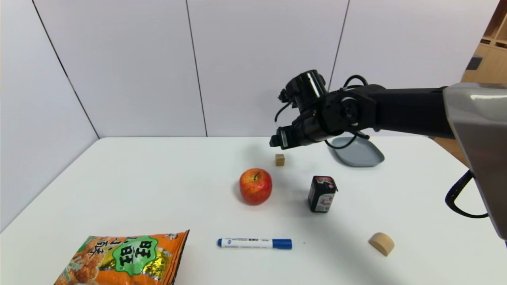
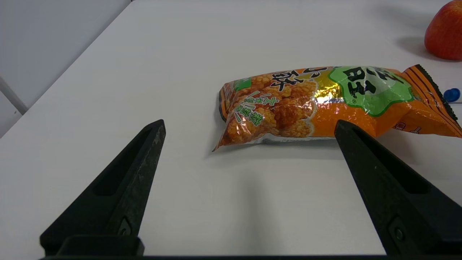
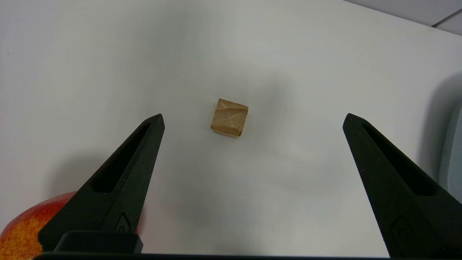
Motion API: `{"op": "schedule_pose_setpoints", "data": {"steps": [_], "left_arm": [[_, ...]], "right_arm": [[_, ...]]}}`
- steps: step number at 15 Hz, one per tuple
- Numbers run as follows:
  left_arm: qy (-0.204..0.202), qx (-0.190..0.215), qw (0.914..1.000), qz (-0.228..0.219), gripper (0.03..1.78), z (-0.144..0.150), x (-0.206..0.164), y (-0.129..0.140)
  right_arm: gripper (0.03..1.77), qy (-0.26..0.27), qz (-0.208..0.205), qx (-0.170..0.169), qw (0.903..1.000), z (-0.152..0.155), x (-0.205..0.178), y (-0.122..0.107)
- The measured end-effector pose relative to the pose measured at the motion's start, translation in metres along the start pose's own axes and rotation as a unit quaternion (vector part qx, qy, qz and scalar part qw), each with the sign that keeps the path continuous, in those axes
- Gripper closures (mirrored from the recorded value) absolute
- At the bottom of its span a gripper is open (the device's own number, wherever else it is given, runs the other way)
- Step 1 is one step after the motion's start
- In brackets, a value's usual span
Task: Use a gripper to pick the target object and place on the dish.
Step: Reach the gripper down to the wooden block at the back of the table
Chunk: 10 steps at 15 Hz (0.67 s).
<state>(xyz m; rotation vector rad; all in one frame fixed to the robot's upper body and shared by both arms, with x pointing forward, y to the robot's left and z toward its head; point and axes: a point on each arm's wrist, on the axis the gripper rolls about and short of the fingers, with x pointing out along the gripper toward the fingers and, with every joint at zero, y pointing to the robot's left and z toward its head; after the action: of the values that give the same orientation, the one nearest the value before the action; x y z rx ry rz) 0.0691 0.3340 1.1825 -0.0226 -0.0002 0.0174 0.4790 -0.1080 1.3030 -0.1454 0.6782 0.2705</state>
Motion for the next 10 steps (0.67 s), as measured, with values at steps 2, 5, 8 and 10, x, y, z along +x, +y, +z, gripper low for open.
{"op": "schedule_pose_setpoints", "data": {"steps": [2,5,8,10], "left_arm": [[0.0,0.0,1.0,0.0,0.12,0.0,0.0,0.0],[0.0,0.0,1.0,0.0,0.12,0.0,0.0,0.0],[0.0,0.0,1.0,0.0,0.12,0.0,0.0,0.0],[0.0,0.0,1.0,0.0,0.12,0.0,0.0,0.0]], "right_arm": [[0.09,0.011,-0.003,0.0,0.9999,-0.005,0.011,-0.001],[0.09,0.027,-0.007,-0.001,0.9996,-0.013,0.025,0.0],[0.09,0.039,-0.009,0.022,0.999,-0.019,0.036,0.002],[0.09,0.038,-0.01,0.034,0.9986,-0.021,0.041,0.003]]}}
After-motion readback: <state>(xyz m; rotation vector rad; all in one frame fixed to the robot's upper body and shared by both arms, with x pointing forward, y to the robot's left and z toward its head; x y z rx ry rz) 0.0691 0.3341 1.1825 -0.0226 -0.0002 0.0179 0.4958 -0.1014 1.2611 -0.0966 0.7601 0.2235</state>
